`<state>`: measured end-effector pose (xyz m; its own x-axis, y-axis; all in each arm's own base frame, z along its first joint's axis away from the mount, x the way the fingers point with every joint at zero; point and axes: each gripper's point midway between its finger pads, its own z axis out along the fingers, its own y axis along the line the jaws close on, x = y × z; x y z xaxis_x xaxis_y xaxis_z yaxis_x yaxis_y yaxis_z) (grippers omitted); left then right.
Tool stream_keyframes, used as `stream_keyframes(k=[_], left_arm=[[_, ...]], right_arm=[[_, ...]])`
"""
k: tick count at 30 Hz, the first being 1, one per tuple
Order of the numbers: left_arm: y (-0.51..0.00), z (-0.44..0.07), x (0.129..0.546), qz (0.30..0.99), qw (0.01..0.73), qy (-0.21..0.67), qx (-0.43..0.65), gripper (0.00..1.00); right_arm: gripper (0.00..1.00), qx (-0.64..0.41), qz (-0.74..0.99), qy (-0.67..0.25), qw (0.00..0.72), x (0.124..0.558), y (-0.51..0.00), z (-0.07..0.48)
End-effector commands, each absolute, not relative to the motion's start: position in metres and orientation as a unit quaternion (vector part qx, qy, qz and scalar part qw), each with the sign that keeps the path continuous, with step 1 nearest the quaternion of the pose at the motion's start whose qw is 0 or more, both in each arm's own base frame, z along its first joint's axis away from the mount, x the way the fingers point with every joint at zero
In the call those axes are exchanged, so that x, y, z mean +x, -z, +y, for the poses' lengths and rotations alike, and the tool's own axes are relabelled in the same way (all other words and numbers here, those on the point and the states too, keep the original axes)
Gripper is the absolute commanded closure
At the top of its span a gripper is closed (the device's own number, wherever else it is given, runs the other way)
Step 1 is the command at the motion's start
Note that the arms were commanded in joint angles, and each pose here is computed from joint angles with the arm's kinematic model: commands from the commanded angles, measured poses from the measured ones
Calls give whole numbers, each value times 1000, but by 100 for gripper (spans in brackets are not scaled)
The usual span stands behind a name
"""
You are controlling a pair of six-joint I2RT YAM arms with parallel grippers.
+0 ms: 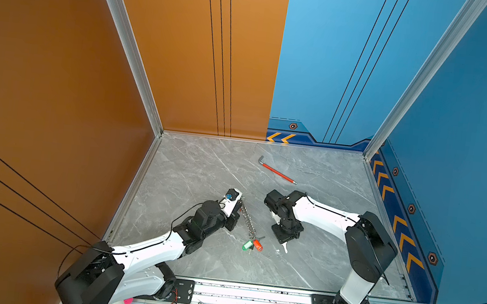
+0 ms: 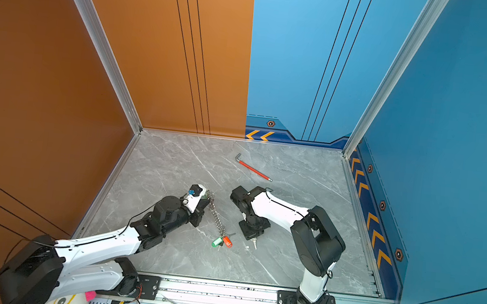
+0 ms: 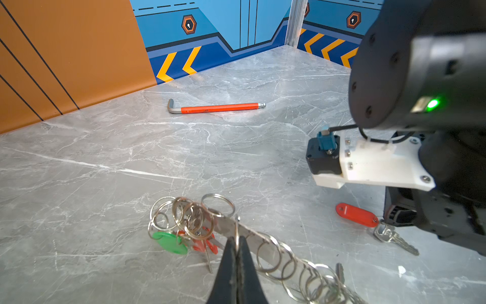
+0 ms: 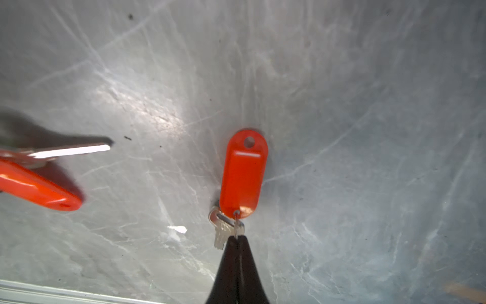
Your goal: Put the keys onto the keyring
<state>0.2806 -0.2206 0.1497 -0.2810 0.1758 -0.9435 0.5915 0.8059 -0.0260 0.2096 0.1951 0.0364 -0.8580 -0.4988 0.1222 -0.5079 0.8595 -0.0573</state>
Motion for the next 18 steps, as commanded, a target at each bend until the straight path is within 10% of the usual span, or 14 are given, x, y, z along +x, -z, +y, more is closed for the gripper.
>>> stream_keyframes(k=[1, 11, 18], left_arm=[[-155, -221, 283, 770, 555, 189, 251, 100], [-154, -221, 283, 771, 555, 188, 251, 100], [-153, -221, 284, 772, 553, 187, 251, 100]], right_arm=[[100, 273, -957, -49, 91, 201, -37, 193], [99, 285, -951, -65, 97, 208, -32, 193], [80, 289, -954, -56, 62, 213, -45, 199]])
